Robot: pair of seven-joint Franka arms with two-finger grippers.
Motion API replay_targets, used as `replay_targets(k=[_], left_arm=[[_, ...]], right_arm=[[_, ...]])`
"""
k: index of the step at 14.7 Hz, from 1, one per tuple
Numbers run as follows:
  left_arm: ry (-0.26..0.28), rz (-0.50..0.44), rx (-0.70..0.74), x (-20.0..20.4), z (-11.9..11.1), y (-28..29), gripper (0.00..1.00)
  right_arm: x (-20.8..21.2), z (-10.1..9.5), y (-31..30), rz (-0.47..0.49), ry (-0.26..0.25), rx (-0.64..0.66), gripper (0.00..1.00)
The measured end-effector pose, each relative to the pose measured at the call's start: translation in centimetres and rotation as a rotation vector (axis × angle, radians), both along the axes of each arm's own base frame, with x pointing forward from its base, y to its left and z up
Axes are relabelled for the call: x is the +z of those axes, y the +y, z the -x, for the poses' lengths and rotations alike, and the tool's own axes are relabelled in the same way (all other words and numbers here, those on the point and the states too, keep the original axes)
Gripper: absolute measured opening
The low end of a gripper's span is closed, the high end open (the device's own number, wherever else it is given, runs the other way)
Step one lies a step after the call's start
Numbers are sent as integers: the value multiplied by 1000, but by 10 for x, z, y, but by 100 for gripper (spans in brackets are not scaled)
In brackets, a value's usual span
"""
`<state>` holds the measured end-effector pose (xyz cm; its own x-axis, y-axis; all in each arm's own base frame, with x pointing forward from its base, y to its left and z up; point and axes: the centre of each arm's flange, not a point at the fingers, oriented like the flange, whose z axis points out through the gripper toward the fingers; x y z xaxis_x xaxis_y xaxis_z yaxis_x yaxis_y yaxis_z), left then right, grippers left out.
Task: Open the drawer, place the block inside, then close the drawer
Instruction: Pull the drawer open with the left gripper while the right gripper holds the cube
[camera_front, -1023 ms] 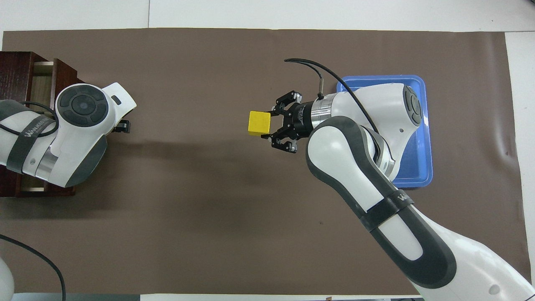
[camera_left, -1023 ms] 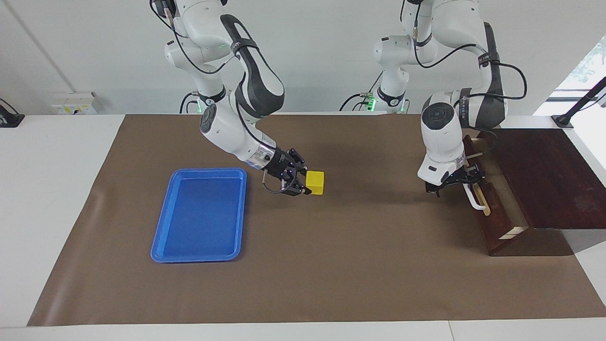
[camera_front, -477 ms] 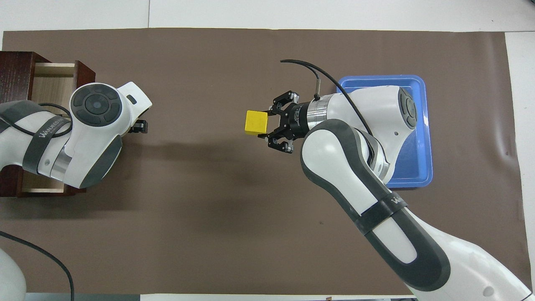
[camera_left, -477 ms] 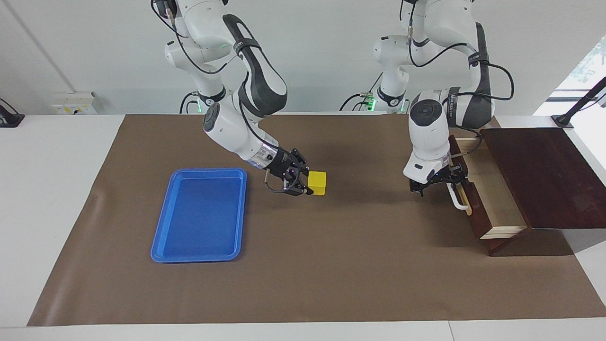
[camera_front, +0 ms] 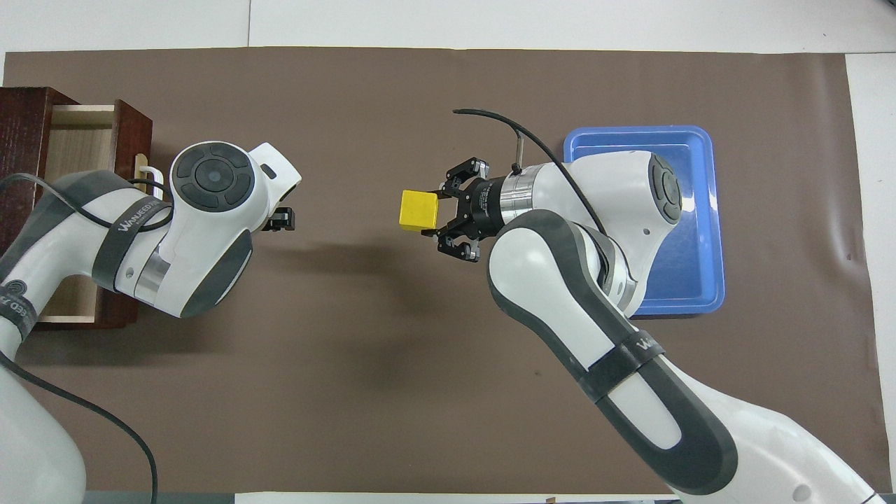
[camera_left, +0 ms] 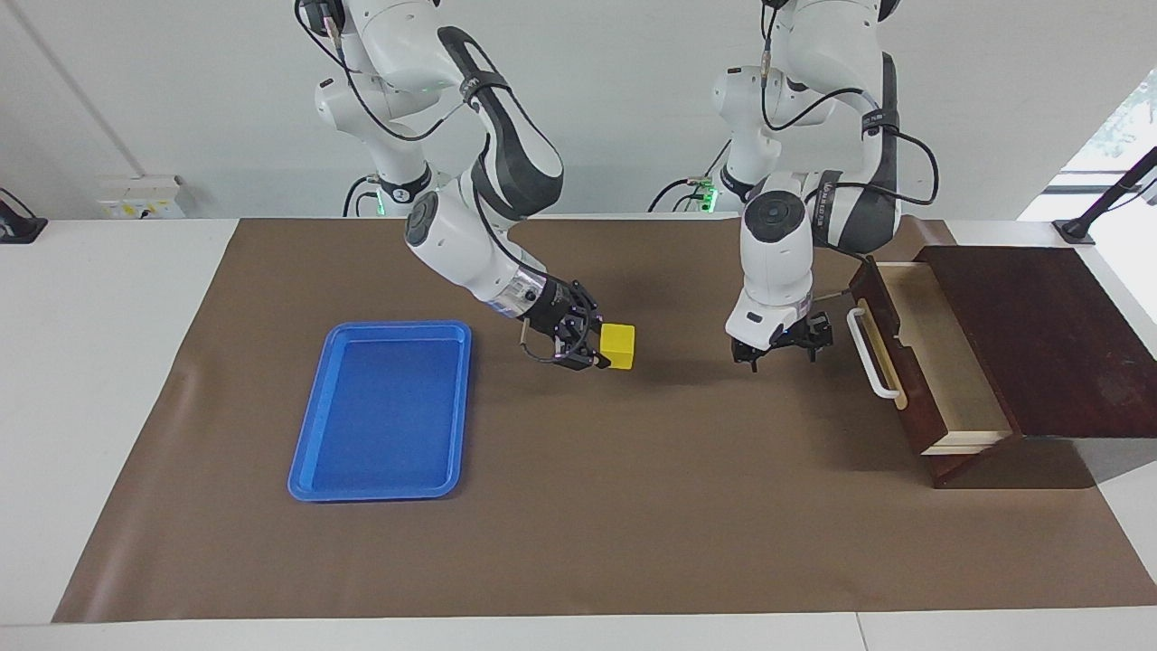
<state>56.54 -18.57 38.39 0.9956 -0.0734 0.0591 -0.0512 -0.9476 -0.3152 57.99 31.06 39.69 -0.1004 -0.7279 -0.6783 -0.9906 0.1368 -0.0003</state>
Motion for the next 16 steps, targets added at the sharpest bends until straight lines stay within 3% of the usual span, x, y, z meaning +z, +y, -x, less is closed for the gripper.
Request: replay_targets(k=[5, 10, 16], left_arm=[[-6, -23, 35, 36, -21, 10, 100], [59, -94, -59, 21, -39, 70, 100], [53, -115, -96, 13, -42, 84, 100]], right_arm=[[0, 0, 0, 0, 0, 0, 56], [0, 0, 0, 0, 0, 0, 56], [0, 0, 0, 0, 1, 0, 56]])
